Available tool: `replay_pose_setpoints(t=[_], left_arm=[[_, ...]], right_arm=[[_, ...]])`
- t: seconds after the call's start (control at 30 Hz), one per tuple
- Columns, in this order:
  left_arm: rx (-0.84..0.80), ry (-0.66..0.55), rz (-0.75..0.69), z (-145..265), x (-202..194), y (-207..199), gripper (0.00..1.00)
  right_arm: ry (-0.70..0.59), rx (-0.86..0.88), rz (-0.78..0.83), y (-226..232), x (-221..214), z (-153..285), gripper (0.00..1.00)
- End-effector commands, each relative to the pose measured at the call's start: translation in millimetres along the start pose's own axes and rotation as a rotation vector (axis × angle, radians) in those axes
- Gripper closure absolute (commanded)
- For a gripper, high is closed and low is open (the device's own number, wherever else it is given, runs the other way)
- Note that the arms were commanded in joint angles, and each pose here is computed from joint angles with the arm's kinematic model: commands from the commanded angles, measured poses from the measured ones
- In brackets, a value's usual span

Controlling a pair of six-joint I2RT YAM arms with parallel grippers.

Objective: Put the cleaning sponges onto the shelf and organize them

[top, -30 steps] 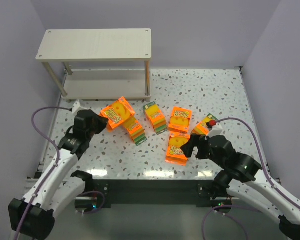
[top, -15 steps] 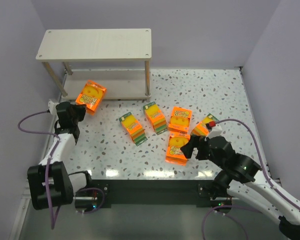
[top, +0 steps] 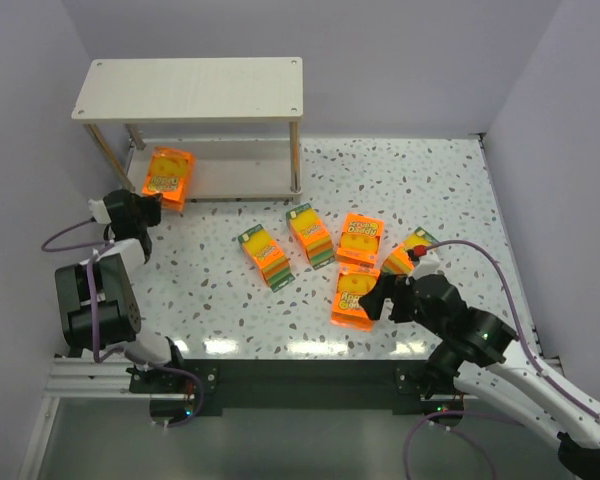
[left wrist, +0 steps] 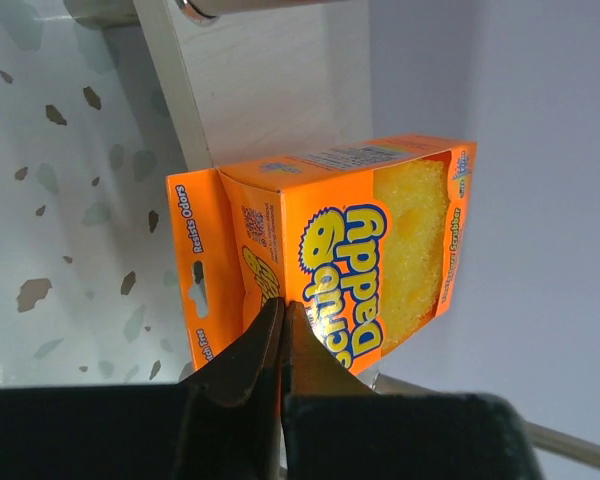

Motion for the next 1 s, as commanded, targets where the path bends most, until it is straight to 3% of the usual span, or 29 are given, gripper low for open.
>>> replay_pose_setpoints(t=[0.0, 0.3, 0.67, 0.97], left_arm=[[-0.097, -0.064, 0.04, -7.3, 22.9, -38.4, 1.0], [-0.028, -0.114, 0.067, -27.5, 38.4, -40.4, 1.0], [0.061, -0.087, 0.097, -47.4, 23.4, -19.6, 1.0], [0.034, -0.082, 0.104, -59.8, 19.7, -30.3, 1.0]], right_arm=[[-0.015, 0.05, 0.006, 11.4, 5.2, -1.1, 0.01], [0.008, 0.062, 0.014, 16.0, 1.6, -7.9, 0.01], [0.012, 0.072, 0.012, 18.4, 1.8, -6.8, 0.01], [0.024, 0.074, 0.006, 17.5, -1.5, -5.9, 0.01]])
Point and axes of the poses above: each gripper's point midway between its finger pads, its own z axis back along the fingers, its own y axis along the line the jaws close on, x = y × z, the point moved 1 cm from there along z, back along the fingers, and after that the axes turned 9 degrees about -z, right-handed, at the moved point
